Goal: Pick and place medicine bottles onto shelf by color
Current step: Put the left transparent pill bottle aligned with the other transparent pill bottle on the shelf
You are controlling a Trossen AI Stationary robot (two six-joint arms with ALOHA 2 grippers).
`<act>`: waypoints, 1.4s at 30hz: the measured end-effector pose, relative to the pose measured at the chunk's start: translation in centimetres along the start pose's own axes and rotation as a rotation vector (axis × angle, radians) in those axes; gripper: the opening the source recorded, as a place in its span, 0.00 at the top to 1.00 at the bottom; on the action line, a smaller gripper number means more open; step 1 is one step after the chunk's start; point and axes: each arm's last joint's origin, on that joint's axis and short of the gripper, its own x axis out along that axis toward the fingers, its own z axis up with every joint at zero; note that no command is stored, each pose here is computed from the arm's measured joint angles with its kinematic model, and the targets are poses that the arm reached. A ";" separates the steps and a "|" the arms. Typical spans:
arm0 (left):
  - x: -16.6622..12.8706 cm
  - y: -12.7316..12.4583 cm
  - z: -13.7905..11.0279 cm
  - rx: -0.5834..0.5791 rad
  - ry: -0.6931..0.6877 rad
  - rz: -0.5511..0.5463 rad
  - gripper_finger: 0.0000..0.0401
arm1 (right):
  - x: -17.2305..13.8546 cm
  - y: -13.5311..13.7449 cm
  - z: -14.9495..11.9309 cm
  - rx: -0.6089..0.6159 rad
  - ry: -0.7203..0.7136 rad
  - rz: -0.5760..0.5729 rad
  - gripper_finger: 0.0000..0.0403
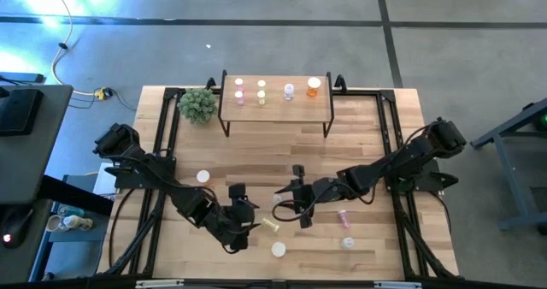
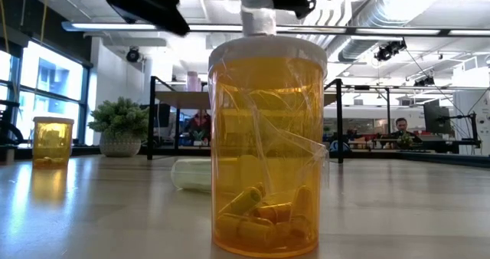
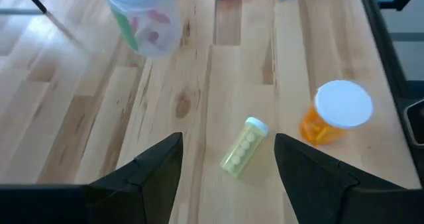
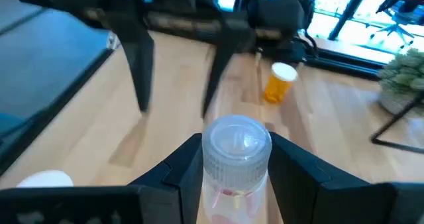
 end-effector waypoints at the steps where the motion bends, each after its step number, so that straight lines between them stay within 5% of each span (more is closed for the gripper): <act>1: -0.3 -0.1 0.0 0.001 -0.007 -0.002 0.43 | -0.2 -0.1 0.1 0.001 -0.001 -0.003 0.66; 8: -1.4 -0.8 -0.4 0.031 -0.026 0.025 0.43 | -3.0 -0.4 1.2 0.010 0.033 -0.015 0.66; 21: -1.8 -1.0 -0.6 0.039 -0.010 -0.010 0.43 | -9.0 -1.0 1.8 -0.114 0.001 -0.293 0.66; 29: -3.4 -1.1 -0.3 0.032 -0.051 -0.014 0.43 | -12.1 -6.2 4.6 -0.105 -0.174 -0.555 0.66; 36: -4.3 -1.3 -0.3 0.030 -0.079 -0.018 0.43 | -14.5 -12.6 6.9 0.094 -0.483 -0.819 0.66; 42: -4.4 -1.5 -0.4 0.031 -0.081 -0.026 0.43 | -14.5 -17.2 5.9 0.216 -0.579 -0.750 0.66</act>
